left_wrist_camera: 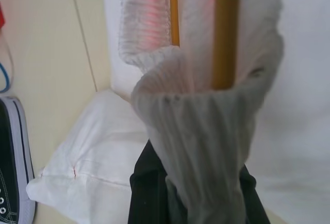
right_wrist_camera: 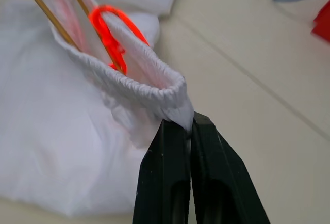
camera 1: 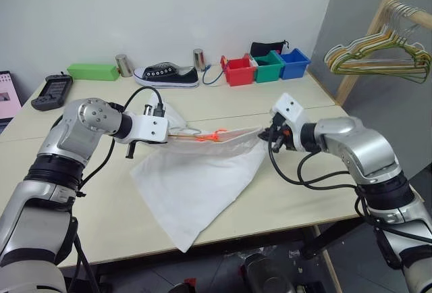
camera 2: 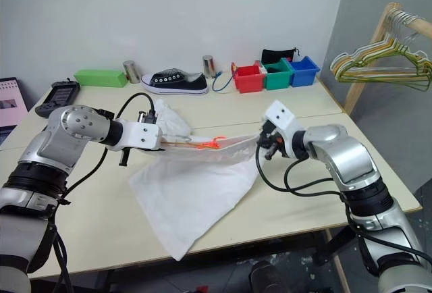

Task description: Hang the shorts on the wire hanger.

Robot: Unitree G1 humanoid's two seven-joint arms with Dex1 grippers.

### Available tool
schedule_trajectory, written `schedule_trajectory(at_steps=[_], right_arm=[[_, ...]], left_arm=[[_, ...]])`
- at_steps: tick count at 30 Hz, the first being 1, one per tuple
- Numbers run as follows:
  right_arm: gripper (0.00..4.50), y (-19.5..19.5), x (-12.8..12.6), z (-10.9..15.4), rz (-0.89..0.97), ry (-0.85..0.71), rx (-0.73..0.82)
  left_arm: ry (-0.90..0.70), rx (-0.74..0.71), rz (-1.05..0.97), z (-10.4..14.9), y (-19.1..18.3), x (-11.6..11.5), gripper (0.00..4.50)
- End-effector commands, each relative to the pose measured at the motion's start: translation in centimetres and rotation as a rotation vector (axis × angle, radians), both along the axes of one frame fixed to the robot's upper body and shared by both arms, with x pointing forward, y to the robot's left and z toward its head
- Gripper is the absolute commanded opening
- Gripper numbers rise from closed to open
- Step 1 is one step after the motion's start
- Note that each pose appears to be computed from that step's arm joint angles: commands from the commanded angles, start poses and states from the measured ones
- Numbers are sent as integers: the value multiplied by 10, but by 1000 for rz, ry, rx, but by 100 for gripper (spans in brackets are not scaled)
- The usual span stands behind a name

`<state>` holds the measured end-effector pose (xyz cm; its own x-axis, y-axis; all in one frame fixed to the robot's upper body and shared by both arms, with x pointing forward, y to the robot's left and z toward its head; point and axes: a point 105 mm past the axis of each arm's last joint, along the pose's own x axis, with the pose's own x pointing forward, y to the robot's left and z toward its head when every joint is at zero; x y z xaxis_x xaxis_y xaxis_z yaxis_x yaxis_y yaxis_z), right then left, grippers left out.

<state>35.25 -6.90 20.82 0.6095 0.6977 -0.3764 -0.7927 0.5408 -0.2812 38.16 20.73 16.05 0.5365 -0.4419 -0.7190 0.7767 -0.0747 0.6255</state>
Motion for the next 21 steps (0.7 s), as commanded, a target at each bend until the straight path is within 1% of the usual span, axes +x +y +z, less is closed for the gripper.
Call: schedule_trajectory(at_steps=[1, 4, 7, 12, 14, 16, 17, 18, 20, 21], right_arm=[[8, 25, -7, 42, 42, -114, 90], [8, 28, -4, 40, 41, -136, 65], [8, 17, 1, 25, 24, -149, -21], [8, -2, -1, 6, 41, -174, -165], [8, -5, -2, 3, 55, -185, -194], [51, -6, -3, 3, 75, -183, -205], [62, -7, -2, 4, 76, -191, -214], [83, -8, -1, 4, 77, -200, -223], [132, -11, 4, 5, 76, -238, -270], [146, -12, 6, 5, 78, -250, -289]], left_arm=[[-103, -103, -11, 20, -30, 16, 0], [-131, -165, -20, 26, -48, 22, 0], [-135, -214, -25, 30, -58, 24, 0], [-147, -244, -6, 30, -61, 26, 0], [-148, -250, -4, 29, -62, 26, 0], [-146, -258, -8, 28, -65, 25, 0], [-146, -262, -10, 28, -66, 25, 0], [-146, -264, -12, 28, -67, 24, 0], [-147, -267, -19, 29, -69, 24, 0], [-147, -269, -23, 30, -71, 24, 0]])
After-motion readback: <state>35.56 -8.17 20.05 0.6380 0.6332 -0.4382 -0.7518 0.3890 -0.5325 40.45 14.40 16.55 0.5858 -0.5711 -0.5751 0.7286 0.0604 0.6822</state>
